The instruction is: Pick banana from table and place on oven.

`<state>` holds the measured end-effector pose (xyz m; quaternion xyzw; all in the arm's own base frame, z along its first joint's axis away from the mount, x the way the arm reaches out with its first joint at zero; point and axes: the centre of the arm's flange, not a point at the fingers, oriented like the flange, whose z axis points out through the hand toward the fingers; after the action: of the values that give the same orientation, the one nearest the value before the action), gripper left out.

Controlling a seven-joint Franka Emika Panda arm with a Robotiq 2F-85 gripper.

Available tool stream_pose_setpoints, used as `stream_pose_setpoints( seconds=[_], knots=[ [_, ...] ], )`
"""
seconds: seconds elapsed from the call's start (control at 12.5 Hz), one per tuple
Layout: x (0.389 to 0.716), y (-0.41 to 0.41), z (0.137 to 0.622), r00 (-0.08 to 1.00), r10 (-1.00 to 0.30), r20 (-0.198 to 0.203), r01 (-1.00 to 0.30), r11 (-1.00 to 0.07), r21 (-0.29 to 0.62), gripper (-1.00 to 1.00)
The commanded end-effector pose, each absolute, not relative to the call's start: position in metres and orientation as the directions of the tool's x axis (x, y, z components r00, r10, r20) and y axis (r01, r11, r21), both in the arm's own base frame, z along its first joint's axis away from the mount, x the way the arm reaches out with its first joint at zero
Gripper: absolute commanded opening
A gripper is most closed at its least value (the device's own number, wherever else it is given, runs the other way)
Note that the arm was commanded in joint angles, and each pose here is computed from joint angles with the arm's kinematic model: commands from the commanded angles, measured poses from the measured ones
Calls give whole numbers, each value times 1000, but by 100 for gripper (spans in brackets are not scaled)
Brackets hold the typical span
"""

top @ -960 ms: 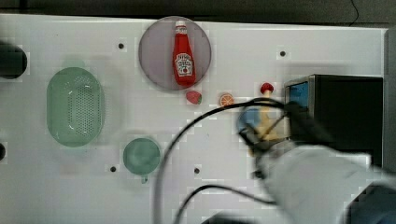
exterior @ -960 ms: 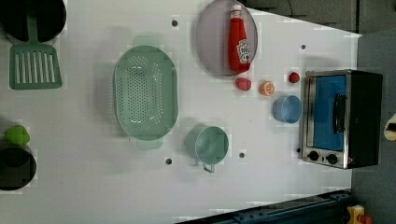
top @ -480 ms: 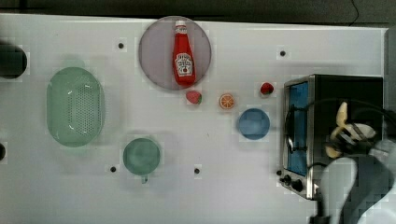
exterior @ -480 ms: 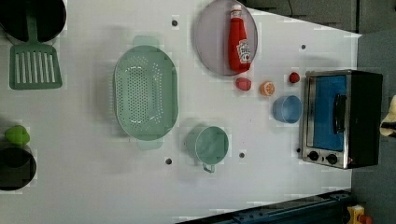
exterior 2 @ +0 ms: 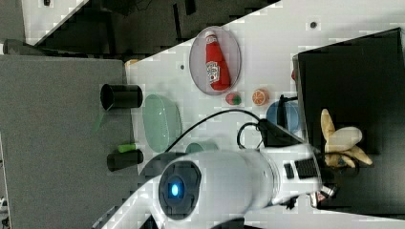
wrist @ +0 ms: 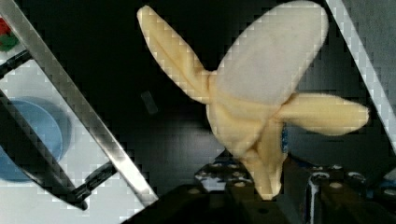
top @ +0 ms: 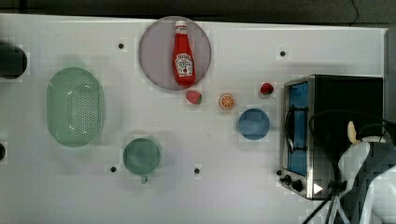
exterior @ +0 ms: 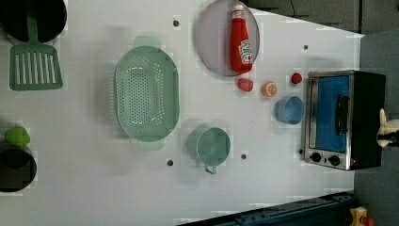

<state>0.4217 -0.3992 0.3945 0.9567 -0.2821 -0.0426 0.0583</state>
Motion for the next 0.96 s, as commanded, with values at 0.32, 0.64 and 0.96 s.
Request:
stream_pose_setpoints(
  seconds=[0.32,0.64,0.96],
  knots=[
    [459,-389,450,913,-402,72,-408,-904,127,43],
    [472,-379,478,920,-373,121,-388,-913,128,100],
    [477,-328,545,919,-389,66,-392,-918,62,100]
  ],
)
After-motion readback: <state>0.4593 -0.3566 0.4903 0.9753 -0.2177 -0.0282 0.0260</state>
